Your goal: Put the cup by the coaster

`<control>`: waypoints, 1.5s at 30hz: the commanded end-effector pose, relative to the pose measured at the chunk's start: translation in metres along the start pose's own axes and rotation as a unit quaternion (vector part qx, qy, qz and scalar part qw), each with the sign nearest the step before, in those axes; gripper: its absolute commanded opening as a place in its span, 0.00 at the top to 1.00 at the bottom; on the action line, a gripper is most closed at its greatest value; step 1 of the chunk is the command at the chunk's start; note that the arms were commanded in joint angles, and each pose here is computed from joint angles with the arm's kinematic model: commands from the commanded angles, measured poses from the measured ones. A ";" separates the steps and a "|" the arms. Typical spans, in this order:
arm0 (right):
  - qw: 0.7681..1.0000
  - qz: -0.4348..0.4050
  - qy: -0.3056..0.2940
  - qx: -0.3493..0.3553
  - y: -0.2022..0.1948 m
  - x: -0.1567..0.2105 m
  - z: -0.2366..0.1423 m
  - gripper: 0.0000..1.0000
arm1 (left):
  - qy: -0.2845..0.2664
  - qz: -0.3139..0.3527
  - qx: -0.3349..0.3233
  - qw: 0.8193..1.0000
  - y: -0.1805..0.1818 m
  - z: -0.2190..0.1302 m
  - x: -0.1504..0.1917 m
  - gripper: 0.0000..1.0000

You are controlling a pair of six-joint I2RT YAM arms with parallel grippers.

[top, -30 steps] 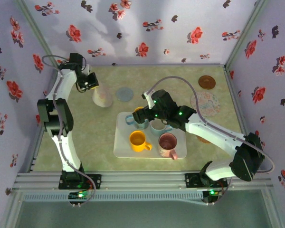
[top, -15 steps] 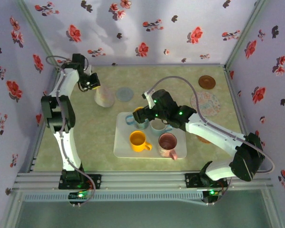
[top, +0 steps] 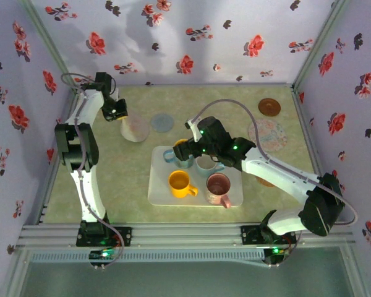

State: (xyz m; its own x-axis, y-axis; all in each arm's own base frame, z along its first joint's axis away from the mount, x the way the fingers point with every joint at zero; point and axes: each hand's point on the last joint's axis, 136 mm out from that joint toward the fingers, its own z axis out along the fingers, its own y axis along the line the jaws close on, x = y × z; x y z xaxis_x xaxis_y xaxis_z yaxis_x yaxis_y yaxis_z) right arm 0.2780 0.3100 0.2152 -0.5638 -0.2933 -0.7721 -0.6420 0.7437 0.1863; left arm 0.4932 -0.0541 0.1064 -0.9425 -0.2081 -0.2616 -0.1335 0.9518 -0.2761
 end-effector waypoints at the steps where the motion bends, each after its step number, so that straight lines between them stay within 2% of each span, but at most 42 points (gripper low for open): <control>1: 1.000 -0.005 0.000 0.012 -0.006 -0.001 -0.005 0.01 | 0.017 0.015 -0.021 1.000 0.010 0.009 0.004 1.00; 20: 1.000 -0.006 0.003 0.012 -0.004 -0.003 -0.003 0.01 | 0.006 0.018 -0.027 0.999 0.022 0.023 -0.027 1.00; 42: 1.000 -0.007 0.011 0.008 -0.003 -0.003 0.005 0.00 | 0.028 0.017 -0.047 0.998 0.043 0.033 -0.019 0.99; 45: 1.000 -0.007 0.010 0.007 -0.003 -0.004 0.005 0.00 | 0.031 0.013 -0.054 0.998 0.048 0.035 -0.018 0.97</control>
State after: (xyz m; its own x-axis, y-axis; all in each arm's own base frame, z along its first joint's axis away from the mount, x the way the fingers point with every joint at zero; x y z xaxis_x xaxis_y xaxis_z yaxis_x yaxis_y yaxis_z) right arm 0.2786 0.3107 0.2039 -0.5847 -0.3168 -0.7469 -0.6373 0.7490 0.1813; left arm 0.5192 -0.0235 0.0759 -0.9542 -0.1787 -0.2401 -0.1318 0.9711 -0.1991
